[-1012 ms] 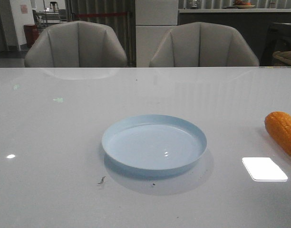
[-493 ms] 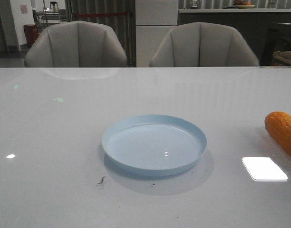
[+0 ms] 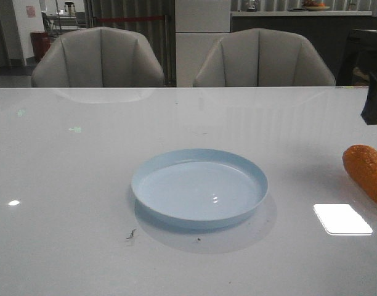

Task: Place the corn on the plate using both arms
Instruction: 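Lower the right gripper onto the orange corn cob and grasp it, then lift the corn and carry it over the plate, lowering it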

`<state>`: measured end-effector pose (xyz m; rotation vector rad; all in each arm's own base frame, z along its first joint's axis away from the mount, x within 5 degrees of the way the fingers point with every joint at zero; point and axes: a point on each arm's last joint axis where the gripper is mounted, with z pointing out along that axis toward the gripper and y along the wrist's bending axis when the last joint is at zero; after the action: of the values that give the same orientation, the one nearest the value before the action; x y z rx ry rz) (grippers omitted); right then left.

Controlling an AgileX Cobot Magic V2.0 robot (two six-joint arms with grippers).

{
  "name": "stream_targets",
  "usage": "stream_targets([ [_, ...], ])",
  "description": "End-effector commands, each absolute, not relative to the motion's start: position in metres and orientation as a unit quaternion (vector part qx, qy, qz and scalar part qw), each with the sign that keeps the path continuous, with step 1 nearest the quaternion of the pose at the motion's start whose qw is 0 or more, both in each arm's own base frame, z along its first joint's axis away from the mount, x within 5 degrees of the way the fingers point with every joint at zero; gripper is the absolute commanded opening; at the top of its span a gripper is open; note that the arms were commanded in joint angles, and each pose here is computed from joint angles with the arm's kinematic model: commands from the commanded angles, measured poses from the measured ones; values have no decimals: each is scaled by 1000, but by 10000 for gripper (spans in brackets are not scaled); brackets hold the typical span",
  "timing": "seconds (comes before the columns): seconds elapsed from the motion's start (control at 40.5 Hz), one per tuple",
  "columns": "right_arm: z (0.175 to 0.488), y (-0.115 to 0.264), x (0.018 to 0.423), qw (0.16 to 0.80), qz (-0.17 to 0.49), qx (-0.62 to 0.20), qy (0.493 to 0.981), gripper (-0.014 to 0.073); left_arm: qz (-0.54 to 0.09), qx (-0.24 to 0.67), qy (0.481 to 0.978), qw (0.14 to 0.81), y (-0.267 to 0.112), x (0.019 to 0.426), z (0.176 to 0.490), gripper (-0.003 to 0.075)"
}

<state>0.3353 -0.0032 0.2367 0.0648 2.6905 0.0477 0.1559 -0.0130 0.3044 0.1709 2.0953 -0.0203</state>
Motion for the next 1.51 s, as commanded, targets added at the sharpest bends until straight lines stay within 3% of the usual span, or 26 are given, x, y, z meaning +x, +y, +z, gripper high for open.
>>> stream_targets([
  [0.0, 246, -4, 346, 249, 18, 25, 968, 603, -10, 63, 840, 538, -13, 158, 320, 316],
  [0.469, 187, 0, 365, 179, 38, 32, 983, 598, 16, 81, 839, 538, -11, 159, 320, 316],
  [0.543, 182, 0, 365, 173, 36, 26, 984, 553, 16, 81, 839, 538, -11, 159, 320, 316],
  [0.716, 184, 0, 367, 175, 36, 20, 984, 325, 18, 83, 839, 538, -11, 159, 320, 316],
  [0.864, 199, 6, 376, 191, 36, -3, 981, 215, 18, 83, 839, 538, -11, 159, 320, 316],
  [1.036, 242, 28, 396, 235, 37, -64, 969, 193, 18, 83, 839, 538, -11, 159, 320, 316],
  [1.308, 312, 105, 403, 301, 68, -199, 930, 193, 18, 83, 839, 538, -11, 159, 320, 316],
  [1.48, 316, 161, 387, 304, 92, -265, 910, 193, 18, 83, 839, 538, -11, 159, 320, 316],
])
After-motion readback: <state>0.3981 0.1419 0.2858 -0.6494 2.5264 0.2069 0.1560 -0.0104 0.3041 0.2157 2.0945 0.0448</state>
